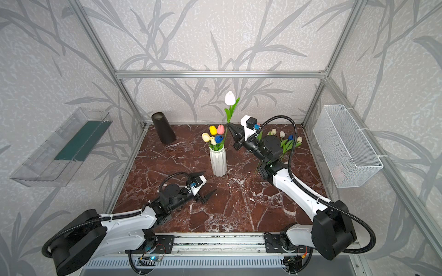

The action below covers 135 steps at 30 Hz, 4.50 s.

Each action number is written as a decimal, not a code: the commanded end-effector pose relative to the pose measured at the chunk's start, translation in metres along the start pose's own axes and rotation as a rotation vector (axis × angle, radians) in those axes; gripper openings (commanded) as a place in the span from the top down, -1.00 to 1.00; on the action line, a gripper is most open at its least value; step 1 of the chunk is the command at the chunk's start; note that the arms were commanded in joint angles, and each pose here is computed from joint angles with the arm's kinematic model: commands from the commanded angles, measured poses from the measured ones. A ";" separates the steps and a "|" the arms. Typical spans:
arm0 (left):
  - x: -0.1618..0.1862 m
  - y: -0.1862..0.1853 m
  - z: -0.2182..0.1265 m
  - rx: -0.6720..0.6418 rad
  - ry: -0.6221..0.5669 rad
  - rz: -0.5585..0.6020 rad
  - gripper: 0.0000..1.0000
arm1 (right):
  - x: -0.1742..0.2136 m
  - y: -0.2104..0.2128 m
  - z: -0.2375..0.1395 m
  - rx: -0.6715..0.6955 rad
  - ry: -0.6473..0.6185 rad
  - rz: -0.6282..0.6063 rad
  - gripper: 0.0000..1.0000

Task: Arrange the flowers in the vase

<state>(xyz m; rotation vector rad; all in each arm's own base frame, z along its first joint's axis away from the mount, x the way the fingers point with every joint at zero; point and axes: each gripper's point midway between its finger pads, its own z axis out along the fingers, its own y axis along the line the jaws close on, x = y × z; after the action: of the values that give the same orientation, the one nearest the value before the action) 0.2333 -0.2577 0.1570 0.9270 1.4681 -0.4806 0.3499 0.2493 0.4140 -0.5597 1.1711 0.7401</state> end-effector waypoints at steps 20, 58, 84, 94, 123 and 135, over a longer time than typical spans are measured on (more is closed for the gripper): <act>-0.015 0.002 0.003 0.000 -0.040 0.024 -0.98 | -0.019 -0.011 0.026 -0.027 -0.037 -0.008 1.00; -0.014 0.003 0.003 -0.006 -0.035 0.028 -0.98 | 0.007 -0.007 0.031 -0.077 -0.033 0.057 1.00; -0.014 0.002 0.002 0.001 -0.037 0.029 -0.98 | 0.001 0.002 0.029 -0.102 -0.052 0.067 1.00; -0.012 0.002 0.003 -0.004 -0.029 0.032 -0.98 | 0.008 -0.016 0.035 -0.010 -0.045 0.019 1.00; -0.013 0.002 0.004 0.001 -0.030 0.031 -0.97 | 0.001 -0.013 0.053 -0.032 -0.094 -0.073 1.00; -0.013 0.002 0.004 -0.002 -0.029 0.034 -0.98 | 0.029 0.002 0.043 -0.092 -0.058 -0.065 1.00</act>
<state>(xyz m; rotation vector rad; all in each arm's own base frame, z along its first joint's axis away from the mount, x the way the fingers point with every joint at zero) 0.2336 -0.2576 0.1568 0.9321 1.4648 -0.4724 0.3889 0.2858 0.4011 -0.6183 1.0800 0.7420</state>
